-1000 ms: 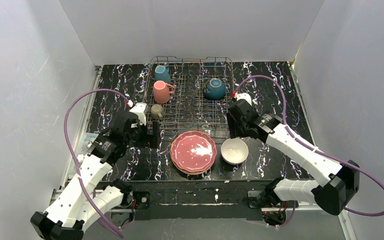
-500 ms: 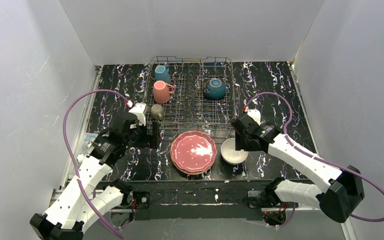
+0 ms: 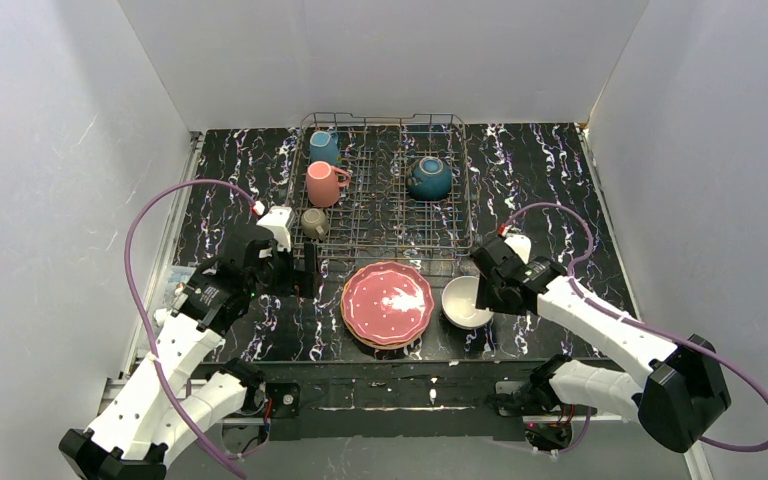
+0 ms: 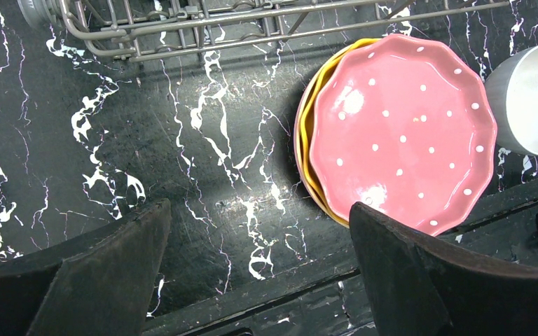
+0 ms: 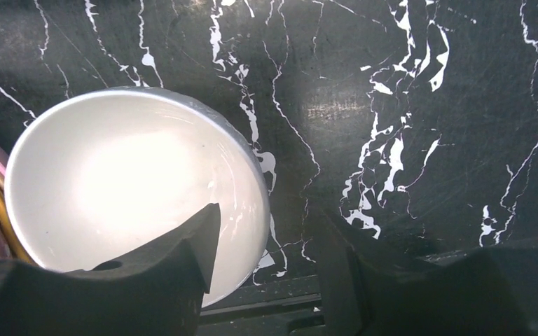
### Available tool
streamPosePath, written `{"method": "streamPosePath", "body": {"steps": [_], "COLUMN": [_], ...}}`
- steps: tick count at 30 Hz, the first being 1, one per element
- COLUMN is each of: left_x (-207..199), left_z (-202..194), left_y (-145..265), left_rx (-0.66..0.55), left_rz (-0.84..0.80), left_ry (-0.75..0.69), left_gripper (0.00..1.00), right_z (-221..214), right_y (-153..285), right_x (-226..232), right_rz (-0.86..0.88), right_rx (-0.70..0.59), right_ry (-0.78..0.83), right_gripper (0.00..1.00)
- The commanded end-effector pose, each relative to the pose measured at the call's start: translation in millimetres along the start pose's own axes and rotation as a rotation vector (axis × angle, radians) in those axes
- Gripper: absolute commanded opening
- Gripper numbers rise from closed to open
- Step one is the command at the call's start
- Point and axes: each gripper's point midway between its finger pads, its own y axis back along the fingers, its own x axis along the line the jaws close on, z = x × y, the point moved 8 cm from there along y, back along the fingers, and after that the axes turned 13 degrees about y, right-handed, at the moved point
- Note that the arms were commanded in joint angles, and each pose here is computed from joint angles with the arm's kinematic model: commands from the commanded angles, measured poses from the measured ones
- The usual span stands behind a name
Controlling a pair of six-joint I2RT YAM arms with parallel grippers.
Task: Load the mixed dishes into the dish rack
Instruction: Pick up the bowl from the corner of the board.
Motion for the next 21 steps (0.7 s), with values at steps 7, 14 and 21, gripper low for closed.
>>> {"method": "streamPosePath", "body": {"steps": [7,14,21], "left_x": [1.8,2.2,2.4], "left_z": [-4.8,-5.4,-6.0], "left_y": [1.0,-1.3,-3.6], "left_rx": [0.019,0.028,0.038], "left_rz": [0.004,0.013,0.021], "left_ry": [-0.005,-0.001,0.005], "left_gripper": [0.98,0.98,0.98], "right_z": [-5.4,-6.7,-5.1], "right_y": [-12.0,-15.0,-13.3], "right_x": [0.5,0.3,-0.3], "right_rz": [0.064,0.092,0.113], "right_rx": [-0.02,-0.023,-0.04], "right_ry": [-0.131,-0.155,-0.167], "right_gripper": [0.51,0.38,0.24]}}
